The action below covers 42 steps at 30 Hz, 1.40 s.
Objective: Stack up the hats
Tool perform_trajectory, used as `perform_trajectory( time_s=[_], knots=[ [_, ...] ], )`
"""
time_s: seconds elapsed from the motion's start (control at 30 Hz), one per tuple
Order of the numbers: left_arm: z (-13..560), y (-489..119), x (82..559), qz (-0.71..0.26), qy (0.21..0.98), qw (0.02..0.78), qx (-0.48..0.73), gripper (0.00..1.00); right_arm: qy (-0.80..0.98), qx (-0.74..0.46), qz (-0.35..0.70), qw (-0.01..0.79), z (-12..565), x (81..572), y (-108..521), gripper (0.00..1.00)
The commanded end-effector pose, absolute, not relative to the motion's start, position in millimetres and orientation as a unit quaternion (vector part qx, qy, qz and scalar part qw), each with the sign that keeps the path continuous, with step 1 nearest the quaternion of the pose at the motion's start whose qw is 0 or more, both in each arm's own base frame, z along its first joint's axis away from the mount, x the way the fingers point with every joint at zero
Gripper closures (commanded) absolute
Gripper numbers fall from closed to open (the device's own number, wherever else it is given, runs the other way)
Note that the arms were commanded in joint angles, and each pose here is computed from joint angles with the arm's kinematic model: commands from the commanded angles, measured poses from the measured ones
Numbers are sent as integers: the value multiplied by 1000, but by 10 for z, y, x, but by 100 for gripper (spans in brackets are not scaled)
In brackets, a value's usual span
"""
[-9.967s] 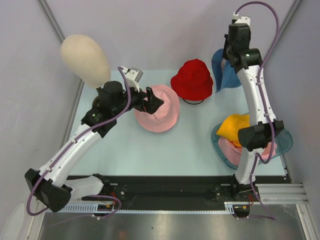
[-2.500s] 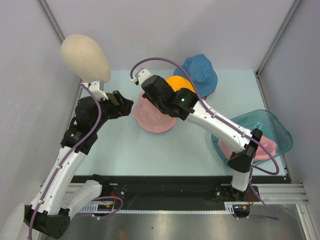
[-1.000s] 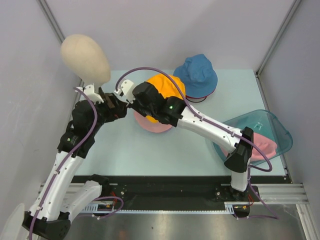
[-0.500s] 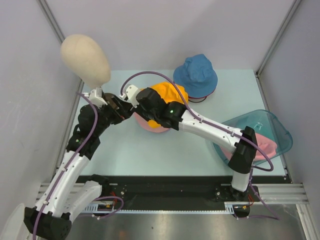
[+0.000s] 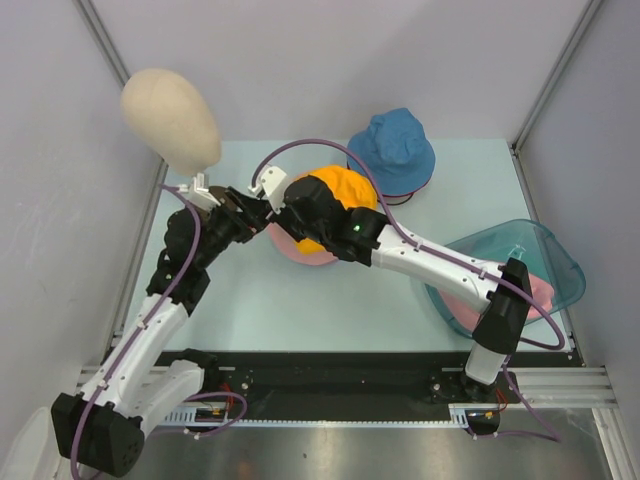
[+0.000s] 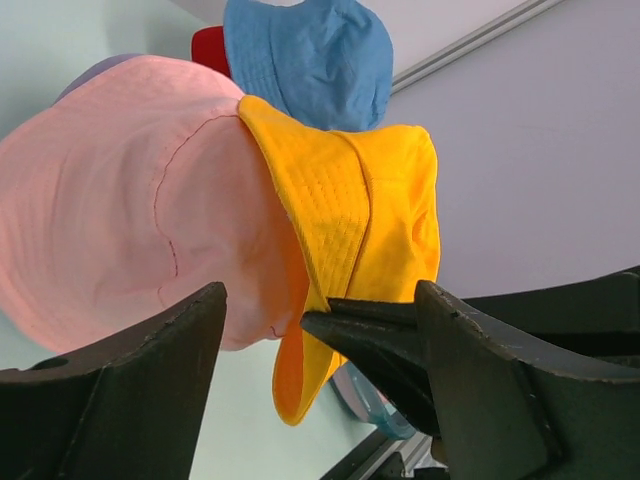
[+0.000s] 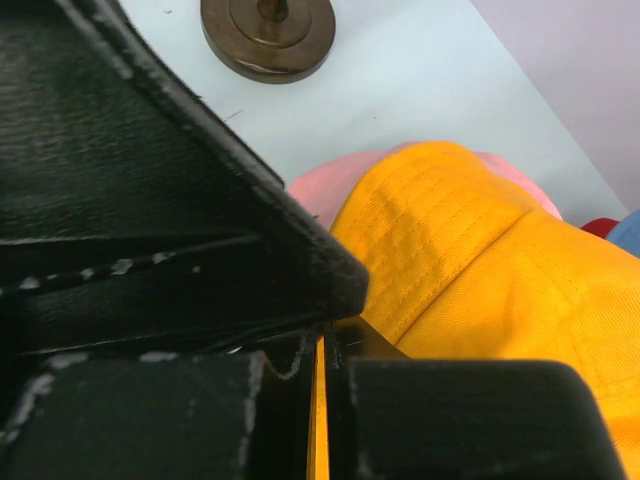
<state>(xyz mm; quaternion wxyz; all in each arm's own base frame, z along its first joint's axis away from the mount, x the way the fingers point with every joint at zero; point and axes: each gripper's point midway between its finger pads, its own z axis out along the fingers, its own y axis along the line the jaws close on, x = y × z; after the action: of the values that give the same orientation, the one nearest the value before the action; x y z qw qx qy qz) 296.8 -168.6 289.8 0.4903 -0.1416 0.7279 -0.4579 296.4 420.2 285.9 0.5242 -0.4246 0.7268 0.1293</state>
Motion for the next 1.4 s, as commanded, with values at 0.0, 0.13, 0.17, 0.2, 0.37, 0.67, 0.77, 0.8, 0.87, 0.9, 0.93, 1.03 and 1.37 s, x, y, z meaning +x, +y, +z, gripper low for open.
perform_trajectory(
  time_s=[0.0,0.13,0.17,0.2,0.37,0.67,0.77,0.8,0.87,0.9,0.93,1.03,1.37],
  knots=[
    [3038,-1775,2984,-496,703,493,-129,20,697,-411,179,560,3214,2901,4309,100],
    [3042,-1862,3026,-511,704,480,-116,26,695,-418,179,557,3185,2890,4325,100],
    [3022,-1889,3058,-515,704,475,-114,28,695,-417,177,557,3177,2900,4321,100],
    [3014,-1903,3060,-519,704,472,-114,30,695,-419,177,556,3166,2897,4325,100],
    [3057,-1925,3098,-528,695,474,-114,62,698,-421,173,554,3134,2906,4323,100],
    [2949,-1809,3240,-501,712,473,-138,100,712,-397,162,555,3246,2973,4153,48],
    [2898,-1614,3291,-478,716,486,-154,100,722,-373,159,561,3463,2955,3919,23],
    [2869,-1578,3300,-471,719,488,-152,100,728,-356,166,562,3534,2965,3838,22],
    [2797,-1503,3324,-462,725,485,-159,100,730,-332,180,569,3781,2906,3622,21],
    [2751,-1491,3327,-460,728,482,-161,100,741,-307,189,567,3829,2949,3516,21],
    [2723,-1459,3335,-456,730,481,-166,100,744,-291,200,568,3932,2932,3422,22],
    [2657,-1420,3345,-449,735,477,-174,100,781,-230,201,544,3921,3080,3093,24],
    [2627,-1369,3296,-430,747,479,-168,100,815,-183,202,511,3621,3409,2825,34]
  ],
)
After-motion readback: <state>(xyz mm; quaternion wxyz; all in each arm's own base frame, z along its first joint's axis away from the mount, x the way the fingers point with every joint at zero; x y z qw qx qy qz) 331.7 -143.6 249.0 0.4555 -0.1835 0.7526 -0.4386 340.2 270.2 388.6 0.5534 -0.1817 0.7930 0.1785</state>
